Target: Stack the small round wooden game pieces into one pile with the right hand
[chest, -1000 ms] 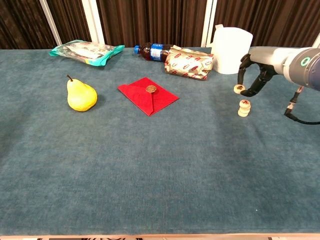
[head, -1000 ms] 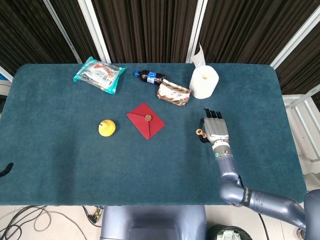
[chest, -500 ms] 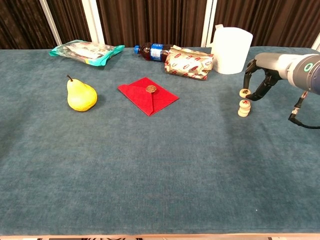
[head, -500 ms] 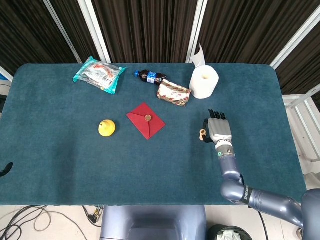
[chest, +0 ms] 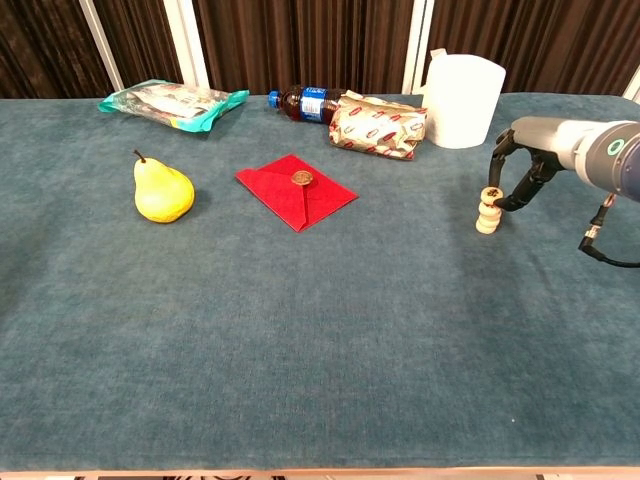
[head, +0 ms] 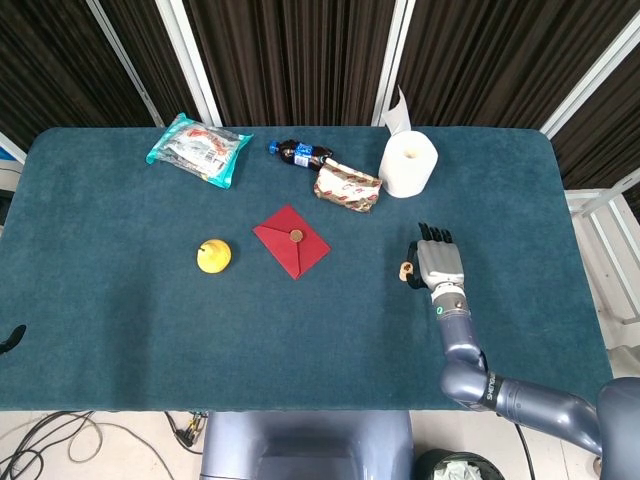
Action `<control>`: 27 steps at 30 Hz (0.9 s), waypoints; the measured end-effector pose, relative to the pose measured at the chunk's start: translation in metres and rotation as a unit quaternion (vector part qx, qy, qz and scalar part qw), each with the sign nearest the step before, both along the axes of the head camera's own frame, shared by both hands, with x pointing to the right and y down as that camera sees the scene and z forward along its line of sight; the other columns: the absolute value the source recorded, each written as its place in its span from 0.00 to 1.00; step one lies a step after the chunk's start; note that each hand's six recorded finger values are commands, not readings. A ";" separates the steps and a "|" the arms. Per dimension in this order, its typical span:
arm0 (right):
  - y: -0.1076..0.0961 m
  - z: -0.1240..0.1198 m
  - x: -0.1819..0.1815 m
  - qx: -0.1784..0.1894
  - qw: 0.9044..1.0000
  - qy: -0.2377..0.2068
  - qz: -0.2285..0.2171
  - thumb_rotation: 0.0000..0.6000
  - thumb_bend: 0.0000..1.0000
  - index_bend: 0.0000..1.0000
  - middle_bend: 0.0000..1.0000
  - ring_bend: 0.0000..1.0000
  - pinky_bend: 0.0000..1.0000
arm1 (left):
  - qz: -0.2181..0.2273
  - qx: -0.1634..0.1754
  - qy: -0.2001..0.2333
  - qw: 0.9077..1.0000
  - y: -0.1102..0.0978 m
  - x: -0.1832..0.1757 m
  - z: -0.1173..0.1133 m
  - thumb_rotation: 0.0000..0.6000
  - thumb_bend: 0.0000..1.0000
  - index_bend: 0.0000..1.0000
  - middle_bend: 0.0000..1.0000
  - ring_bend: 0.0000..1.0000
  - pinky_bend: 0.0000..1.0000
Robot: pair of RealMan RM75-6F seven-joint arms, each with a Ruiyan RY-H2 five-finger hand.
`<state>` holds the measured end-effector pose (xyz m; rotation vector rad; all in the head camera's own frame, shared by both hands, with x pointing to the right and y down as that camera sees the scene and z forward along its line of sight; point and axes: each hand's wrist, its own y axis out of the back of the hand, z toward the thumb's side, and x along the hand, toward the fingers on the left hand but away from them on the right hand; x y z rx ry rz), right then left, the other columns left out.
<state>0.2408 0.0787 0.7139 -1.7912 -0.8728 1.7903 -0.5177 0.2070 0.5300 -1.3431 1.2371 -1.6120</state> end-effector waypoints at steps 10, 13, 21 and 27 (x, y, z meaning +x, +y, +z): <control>0.002 0.001 -0.001 -0.002 1.000 -0.002 -0.001 1.00 0.43 0.52 0.00 0.00 0.00 | 0.000 0.000 0.000 1.000 0.000 0.000 0.000 1.00 0.16 0.11 0.00 0.00 0.00; 0.002 0.002 -0.001 -0.002 1.000 -0.001 -0.002 1.00 0.43 0.52 0.00 0.00 0.00 | 0.000 0.000 0.000 1.000 0.000 0.000 0.000 1.00 0.16 0.11 0.00 0.00 0.00; 0.002 0.003 -0.001 -0.002 1.000 -0.003 0.001 1.00 0.43 0.49 0.00 0.00 0.00 | 0.000 0.000 -0.001 1.000 0.000 0.000 0.000 1.00 0.16 0.11 0.00 0.00 0.00; 0.002 0.003 -0.001 -0.001 1.000 -0.003 -0.001 1.00 0.43 0.48 0.00 0.00 0.00 | -0.001 0.000 -0.001 1.000 0.000 0.000 0.000 1.00 0.16 0.11 0.00 0.00 0.00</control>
